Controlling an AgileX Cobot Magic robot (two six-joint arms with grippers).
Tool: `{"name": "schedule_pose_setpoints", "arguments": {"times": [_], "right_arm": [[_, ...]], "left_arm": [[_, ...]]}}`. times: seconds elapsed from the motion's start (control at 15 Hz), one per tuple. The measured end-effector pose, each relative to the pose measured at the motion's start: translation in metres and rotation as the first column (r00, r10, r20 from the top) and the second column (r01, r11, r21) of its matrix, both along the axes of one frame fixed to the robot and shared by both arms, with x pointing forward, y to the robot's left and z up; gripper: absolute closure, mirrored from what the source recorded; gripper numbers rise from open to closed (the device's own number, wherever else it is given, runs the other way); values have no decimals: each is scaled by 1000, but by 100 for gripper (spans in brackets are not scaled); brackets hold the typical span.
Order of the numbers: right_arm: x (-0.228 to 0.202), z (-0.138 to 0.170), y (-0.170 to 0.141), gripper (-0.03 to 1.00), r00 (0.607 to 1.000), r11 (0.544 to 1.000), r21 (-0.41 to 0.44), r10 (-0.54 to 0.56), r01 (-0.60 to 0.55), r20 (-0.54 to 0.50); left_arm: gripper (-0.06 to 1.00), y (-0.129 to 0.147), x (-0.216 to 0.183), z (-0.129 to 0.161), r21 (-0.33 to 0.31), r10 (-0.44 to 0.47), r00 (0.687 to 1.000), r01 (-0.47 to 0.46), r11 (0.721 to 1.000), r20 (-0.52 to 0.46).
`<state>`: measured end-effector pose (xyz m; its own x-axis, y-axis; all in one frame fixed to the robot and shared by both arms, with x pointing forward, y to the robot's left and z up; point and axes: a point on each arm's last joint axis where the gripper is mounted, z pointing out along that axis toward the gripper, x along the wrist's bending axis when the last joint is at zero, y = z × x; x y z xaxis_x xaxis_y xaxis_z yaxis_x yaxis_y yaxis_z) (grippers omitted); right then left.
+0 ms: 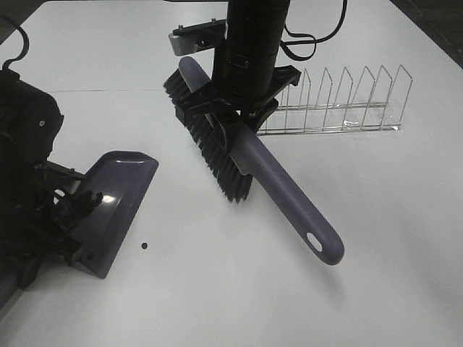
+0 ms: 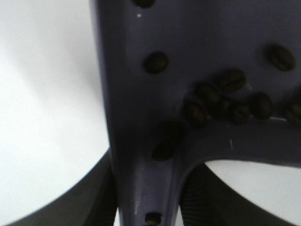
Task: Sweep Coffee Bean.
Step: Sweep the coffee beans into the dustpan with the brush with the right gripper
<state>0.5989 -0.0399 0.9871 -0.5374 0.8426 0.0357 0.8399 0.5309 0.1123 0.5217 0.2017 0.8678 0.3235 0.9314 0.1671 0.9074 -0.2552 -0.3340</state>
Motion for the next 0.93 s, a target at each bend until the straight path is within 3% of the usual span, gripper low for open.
{"name": "schedule_pose_setpoints", "arguments": {"times": [0.2, 0.33, 0.53, 0.67, 0.8, 0.87, 0.93], "right_arm": [[-19, -9, 12, 65, 1000, 997, -77, 24, -24, 7], [-40, -32, 23, 65, 999, 993, -107, 37, -39, -21], [-45, -46, 33, 65, 1000, 999, -48, 10, -11, -28], [-44, -58, 42, 65, 998, 999, 22, -22, 24, -62], [-44, -66, 56, 65, 996, 987, 154, -31, 44, -85], [-44, -69, 67, 65, 993, 960, 270, -41, 70, -113], [-43, -70, 73, 65, 991, 940, 330, -48, 86, -122]], "left_arm": [[61, -6, -8, -1, 9, -26, 1000, 26, 1000, -16], [61, -23, -14, -1, 1, -70, 998, 70, 998, -3], [61, -25, -15, -1, -7, -56, 998, 56, 998, 0], [61, -25, -15, -2, -6, -55, 998, 55, 998, -4], [61, -25, -15, -2, -7, -54, 999, 54, 998, -3], [61, -25, -15, -2, -7, -54, 999, 54, 998, -3], [61, -25, -15, -2, -6, -53, 999, 53, 999, -4]]}}
